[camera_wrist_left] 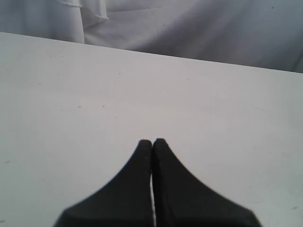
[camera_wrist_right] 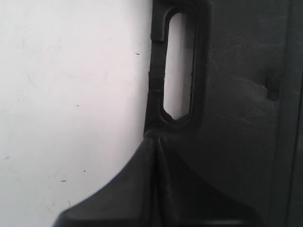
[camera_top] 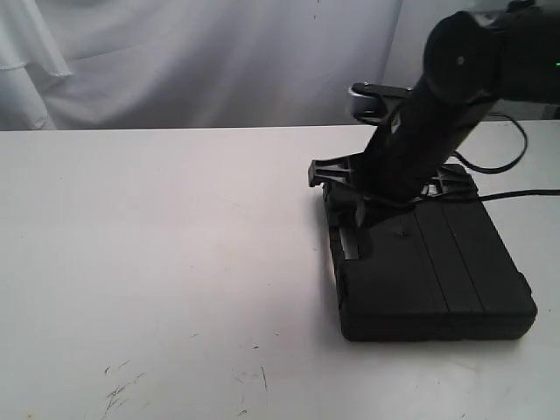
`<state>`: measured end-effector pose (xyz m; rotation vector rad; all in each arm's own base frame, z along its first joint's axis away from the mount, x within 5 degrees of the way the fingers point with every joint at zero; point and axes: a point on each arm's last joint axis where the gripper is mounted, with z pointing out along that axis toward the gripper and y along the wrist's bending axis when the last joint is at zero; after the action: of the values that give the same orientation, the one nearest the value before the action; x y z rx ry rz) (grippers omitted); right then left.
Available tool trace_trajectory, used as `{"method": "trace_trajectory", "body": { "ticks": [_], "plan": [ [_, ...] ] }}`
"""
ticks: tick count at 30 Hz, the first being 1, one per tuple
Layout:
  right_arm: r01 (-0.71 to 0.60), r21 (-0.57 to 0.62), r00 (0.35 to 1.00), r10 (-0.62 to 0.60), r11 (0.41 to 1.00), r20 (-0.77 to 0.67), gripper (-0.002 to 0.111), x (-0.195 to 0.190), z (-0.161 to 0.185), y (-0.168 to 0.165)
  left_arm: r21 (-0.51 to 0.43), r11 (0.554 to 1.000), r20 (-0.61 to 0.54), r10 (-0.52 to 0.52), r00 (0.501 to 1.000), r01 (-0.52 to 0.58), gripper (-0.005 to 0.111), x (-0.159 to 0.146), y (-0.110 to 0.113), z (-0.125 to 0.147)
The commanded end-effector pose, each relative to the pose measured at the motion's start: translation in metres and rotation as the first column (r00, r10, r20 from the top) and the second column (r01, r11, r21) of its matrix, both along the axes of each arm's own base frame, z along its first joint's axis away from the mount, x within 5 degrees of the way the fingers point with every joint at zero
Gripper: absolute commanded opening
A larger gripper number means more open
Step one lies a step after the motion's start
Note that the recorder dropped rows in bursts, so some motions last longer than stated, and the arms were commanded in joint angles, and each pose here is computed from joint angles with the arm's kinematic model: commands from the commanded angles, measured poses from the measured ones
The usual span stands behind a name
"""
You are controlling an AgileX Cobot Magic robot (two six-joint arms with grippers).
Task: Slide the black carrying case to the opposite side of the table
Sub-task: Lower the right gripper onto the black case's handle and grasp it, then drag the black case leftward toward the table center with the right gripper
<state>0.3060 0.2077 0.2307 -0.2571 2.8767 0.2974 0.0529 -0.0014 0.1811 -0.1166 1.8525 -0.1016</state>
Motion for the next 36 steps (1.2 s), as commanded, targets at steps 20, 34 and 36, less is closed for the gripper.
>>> {"method": "trace_trajectory", "body": {
  "ticks": [20, 34, 36],
  "plan": [
    [0.042, -0.15, 0.998, -0.048, 0.988, -0.037, 0.038, 0.044, -0.072, 0.045, -0.001, 1.0, 0.006, 0.004, 1.0, -0.004, 0.0, 0.0, 0.0, -0.001],
    [-0.003, -0.189, 0.995, -0.016, 0.982, -0.1, 0.0, 0.035, -0.093, 0.063, -0.001, 1.0, 0.006, 0.004, 1.0, -0.004, 0.0, 0.0, 0.0, -0.001],
    [-0.023, -0.185, 0.995, 0.004, 0.982, -0.101, 0.0, 0.029, -0.09, 0.072, -0.001, 1.0, 0.006, 0.004, 1.0, -0.004, 0.0, 0.0, 0.0, -0.001]
  ]
}}
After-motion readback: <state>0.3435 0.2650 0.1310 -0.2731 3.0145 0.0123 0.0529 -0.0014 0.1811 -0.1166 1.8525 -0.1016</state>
